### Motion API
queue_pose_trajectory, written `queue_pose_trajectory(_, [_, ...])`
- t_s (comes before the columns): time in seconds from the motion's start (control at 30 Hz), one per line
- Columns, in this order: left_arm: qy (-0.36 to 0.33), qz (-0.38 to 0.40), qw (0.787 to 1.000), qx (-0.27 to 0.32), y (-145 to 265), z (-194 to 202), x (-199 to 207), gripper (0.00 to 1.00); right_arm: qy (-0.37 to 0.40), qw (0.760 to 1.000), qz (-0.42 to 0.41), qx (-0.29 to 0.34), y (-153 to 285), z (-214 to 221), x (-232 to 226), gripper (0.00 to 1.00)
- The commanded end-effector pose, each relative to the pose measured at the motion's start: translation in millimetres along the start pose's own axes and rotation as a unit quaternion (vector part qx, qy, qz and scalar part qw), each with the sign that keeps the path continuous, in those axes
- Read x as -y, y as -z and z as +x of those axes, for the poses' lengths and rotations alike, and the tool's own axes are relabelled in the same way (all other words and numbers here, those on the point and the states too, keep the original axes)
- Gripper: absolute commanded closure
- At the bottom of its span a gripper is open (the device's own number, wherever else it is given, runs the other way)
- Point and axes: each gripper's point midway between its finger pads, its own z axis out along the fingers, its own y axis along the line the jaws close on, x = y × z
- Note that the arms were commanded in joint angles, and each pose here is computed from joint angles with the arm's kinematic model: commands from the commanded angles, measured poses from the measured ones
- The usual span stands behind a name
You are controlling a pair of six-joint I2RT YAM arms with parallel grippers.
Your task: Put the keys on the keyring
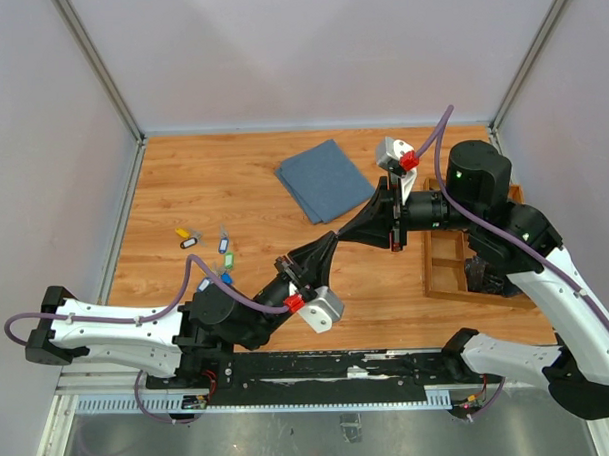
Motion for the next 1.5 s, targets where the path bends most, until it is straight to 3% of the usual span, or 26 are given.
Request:
queue_pose_trajectory(0.0, [0.019, -0.022, 1.000, 0.006, -3.0, -8.8, -14.0, 0.95, 0.014, 1.000, -0.007, 0.017, 1.6, -11.6, -9.8, 1.00])
queue_pose_trajectory(0.33, [0.018, -0.021, 1.000, 0.007, -2.2, -8.8, -14.3, 0.78, 0.014, 1.000, 0.010, 0.017, 1.0, -12.2, -4.8, 1.00])
queue_pose_trajectory(0.6, [0.021, -0.020, 0.999, 0.014, -2.3, -11.6, -15.1, 0.72, 0.014, 1.000, 0.015, 0.017, 0.5, -11.9, -3.0, 1.00])
queue_pose_trajectory(1.27, [0.015, -0.018, 1.000, 0.014, -5.7, -12.7, -11.5, 0.78, 0.008, 1.000, 0.000, 0.013, -1.8, -9.5, -7.0, 1.00])
queue_pose_trajectory(1.47, [0.013, -0.020, 1.000, 0.013, -6.1, -12.6, -12.0, 0.85, 0.008, 1.000, -0.007, 0.013, -2.3, -9.8, -10.3, 1.00])
